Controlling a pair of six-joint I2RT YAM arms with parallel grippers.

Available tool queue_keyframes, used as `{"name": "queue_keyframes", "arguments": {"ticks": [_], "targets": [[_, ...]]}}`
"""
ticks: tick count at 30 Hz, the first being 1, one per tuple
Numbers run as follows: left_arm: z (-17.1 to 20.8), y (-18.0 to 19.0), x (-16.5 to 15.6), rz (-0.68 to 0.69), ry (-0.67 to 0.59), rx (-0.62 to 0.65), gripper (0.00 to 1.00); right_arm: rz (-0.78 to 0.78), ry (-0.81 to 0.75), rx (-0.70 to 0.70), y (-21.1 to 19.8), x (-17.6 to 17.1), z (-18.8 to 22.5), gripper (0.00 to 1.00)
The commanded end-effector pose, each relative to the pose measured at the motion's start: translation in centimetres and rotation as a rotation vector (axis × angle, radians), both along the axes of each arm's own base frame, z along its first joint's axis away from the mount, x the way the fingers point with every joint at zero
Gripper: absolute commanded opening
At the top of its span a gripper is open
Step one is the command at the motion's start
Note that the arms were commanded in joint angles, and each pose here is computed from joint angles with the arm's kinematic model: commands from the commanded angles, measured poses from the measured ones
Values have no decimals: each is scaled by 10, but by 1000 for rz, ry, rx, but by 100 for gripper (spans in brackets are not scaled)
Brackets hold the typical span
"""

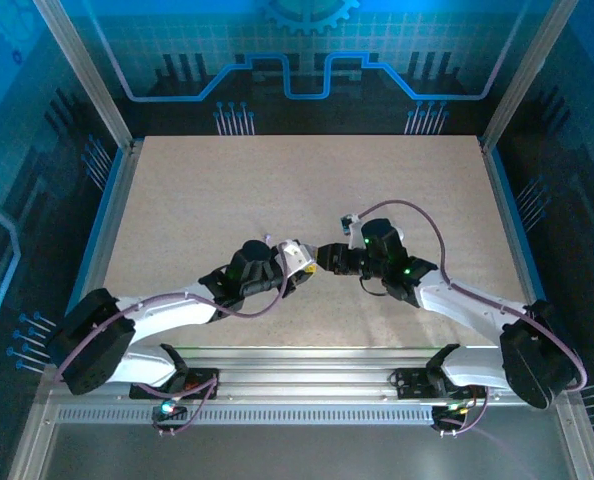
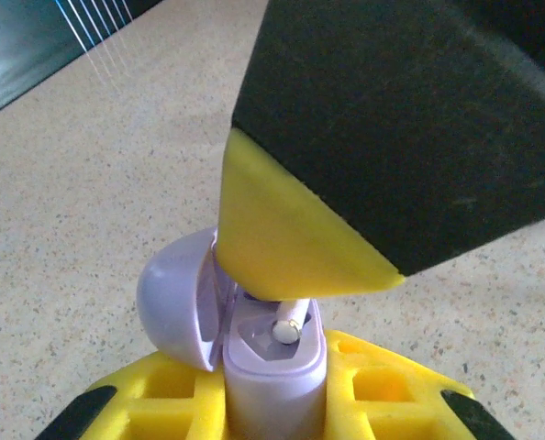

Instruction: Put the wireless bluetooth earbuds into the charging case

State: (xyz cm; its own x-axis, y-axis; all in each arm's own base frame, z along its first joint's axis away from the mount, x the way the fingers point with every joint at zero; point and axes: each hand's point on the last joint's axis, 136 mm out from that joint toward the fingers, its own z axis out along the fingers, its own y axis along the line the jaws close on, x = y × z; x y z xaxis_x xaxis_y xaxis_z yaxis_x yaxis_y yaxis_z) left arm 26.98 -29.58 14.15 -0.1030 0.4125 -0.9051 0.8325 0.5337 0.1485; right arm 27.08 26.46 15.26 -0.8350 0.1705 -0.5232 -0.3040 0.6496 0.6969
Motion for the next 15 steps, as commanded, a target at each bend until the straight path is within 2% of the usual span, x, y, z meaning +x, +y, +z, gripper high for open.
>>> {"name": "queue_keyframes", "arguments": {"ticks": [1,15], "targets": [[18,-11,11,-2,-74,-31,15,-23,66,-2,-7,-1,-19,30],[-29,-26,35,29,-26,50,15,-76,152,-23,-23,5,-65,28]]}}
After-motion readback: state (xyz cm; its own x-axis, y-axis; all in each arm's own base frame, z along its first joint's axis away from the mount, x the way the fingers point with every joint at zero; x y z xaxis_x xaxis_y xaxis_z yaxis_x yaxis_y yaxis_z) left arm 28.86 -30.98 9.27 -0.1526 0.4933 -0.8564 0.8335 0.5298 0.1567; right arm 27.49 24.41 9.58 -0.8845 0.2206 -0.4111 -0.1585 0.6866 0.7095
